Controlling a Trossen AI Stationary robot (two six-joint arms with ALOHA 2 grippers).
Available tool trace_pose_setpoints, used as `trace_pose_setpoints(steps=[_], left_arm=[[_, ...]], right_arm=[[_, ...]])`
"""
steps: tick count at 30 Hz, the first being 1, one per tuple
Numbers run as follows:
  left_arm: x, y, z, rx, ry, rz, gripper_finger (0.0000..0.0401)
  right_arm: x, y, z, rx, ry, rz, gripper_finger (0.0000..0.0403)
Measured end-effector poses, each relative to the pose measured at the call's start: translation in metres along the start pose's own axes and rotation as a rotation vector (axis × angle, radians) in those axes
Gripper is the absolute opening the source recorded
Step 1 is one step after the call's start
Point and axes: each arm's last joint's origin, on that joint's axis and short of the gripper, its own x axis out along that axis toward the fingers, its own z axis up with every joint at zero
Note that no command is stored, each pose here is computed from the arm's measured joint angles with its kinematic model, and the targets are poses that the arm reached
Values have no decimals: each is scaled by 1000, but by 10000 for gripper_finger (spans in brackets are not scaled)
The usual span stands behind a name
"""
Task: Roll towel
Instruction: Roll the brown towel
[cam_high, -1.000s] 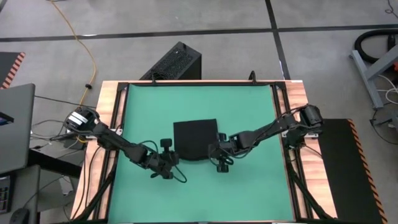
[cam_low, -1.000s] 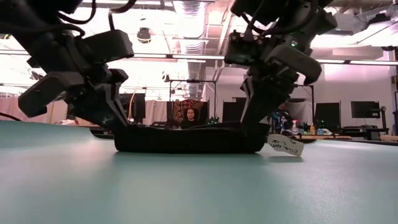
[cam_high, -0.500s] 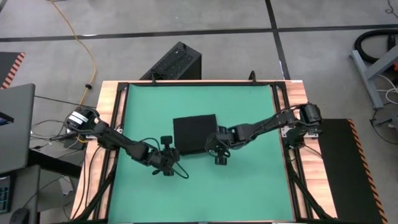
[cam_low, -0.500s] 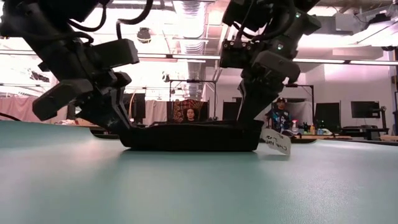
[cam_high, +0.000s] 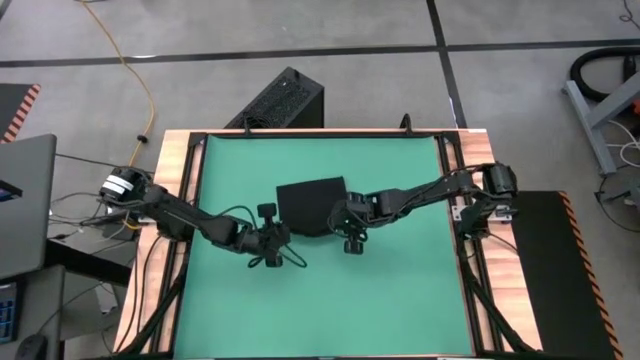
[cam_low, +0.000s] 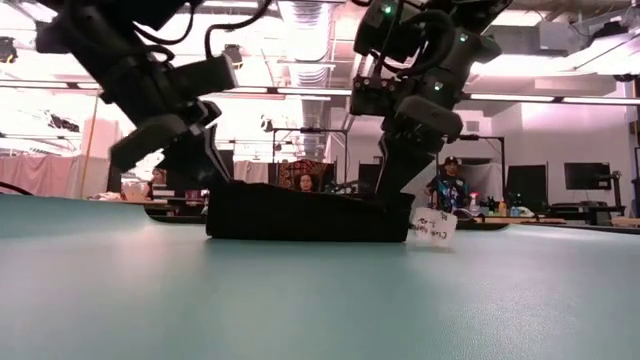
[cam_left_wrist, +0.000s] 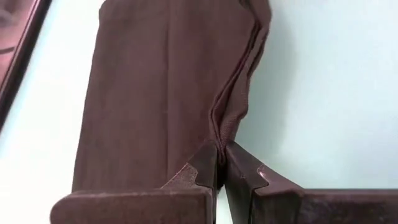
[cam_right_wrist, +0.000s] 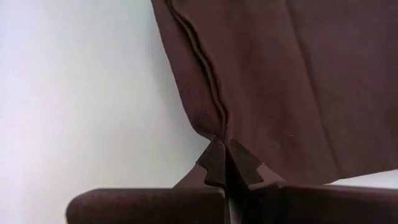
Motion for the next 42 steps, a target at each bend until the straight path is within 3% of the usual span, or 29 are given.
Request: trace_pose_setpoints(steps=[6, 23, 31, 42], left_arm=[[11, 17, -3, -33, 46, -23, 2], [32, 57, -20, -65, 160, 70, 2], [42, 73, -31, -118, 134, 79, 2], [45, 83, -35, -139, 161, 69, 2]], right_arm=[[1, -21, 3, 7, -25, -34, 10], [2, -83, 15, 75, -168, -149, 10], [2, -101, 15, 82, -191, -183, 10], [38, -126, 13, 68, -163, -203, 10]])
